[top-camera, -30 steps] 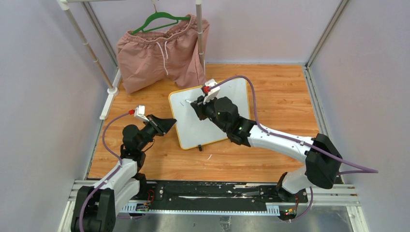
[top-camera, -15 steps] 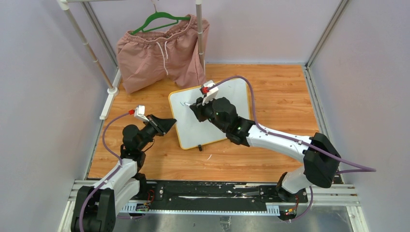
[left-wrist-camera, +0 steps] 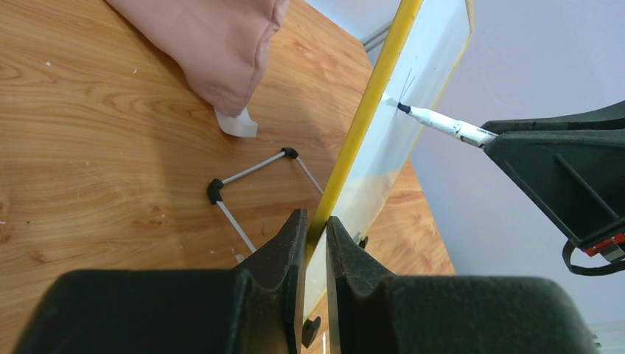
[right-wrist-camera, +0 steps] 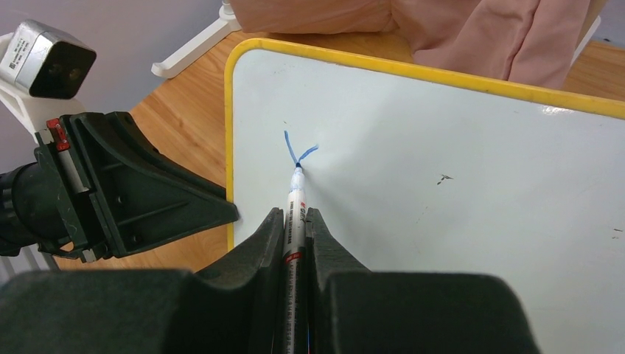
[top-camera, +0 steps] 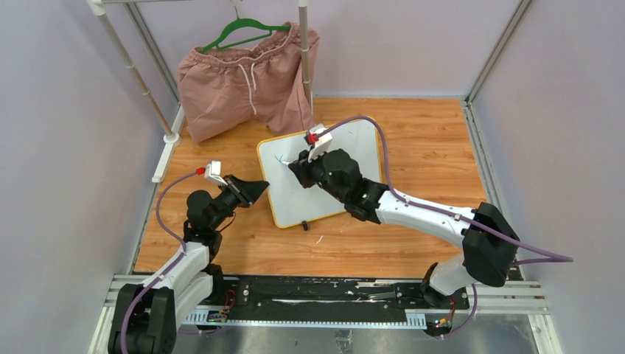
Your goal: Write a sentence on the whiteboard
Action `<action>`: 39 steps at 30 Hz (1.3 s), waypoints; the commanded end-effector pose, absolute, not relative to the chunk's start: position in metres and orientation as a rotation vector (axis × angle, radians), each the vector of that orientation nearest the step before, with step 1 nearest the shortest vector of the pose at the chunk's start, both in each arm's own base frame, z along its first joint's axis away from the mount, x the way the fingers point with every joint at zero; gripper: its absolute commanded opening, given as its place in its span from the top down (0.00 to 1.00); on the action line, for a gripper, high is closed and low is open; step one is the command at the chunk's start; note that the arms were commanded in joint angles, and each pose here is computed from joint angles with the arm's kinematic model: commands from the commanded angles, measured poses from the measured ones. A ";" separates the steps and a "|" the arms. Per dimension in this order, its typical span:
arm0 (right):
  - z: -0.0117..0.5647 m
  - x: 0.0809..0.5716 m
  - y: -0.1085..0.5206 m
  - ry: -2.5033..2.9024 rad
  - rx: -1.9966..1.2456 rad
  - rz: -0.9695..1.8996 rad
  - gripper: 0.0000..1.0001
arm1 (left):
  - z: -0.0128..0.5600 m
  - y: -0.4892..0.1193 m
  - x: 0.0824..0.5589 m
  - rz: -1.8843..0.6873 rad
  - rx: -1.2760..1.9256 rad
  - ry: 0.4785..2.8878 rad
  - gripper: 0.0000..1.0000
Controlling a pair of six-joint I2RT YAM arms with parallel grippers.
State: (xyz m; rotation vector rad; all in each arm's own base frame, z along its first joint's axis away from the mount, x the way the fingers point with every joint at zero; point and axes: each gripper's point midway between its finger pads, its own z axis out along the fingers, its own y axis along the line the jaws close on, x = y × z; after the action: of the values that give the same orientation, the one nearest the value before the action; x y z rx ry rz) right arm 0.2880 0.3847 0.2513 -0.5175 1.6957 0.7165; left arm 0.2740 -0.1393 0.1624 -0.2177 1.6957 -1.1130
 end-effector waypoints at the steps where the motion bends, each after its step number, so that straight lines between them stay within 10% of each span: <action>1: 0.245 0.287 0.379 1.720 -0.507 0.719 1.00 | 0.178 -0.142 0.272 -1.128 -0.173 1.632 0.97; 39: 0.270 0.282 0.352 1.686 -0.465 0.705 1.00 | 0.177 -0.141 0.271 -1.126 -0.172 1.632 0.98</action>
State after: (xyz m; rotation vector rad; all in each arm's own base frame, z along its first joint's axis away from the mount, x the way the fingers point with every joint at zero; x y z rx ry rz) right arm 0.2689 0.3590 0.2658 -0.4894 1.6878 0.7541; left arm 0.2726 -0.1400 0.1618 -0.2125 1.6970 -1.1176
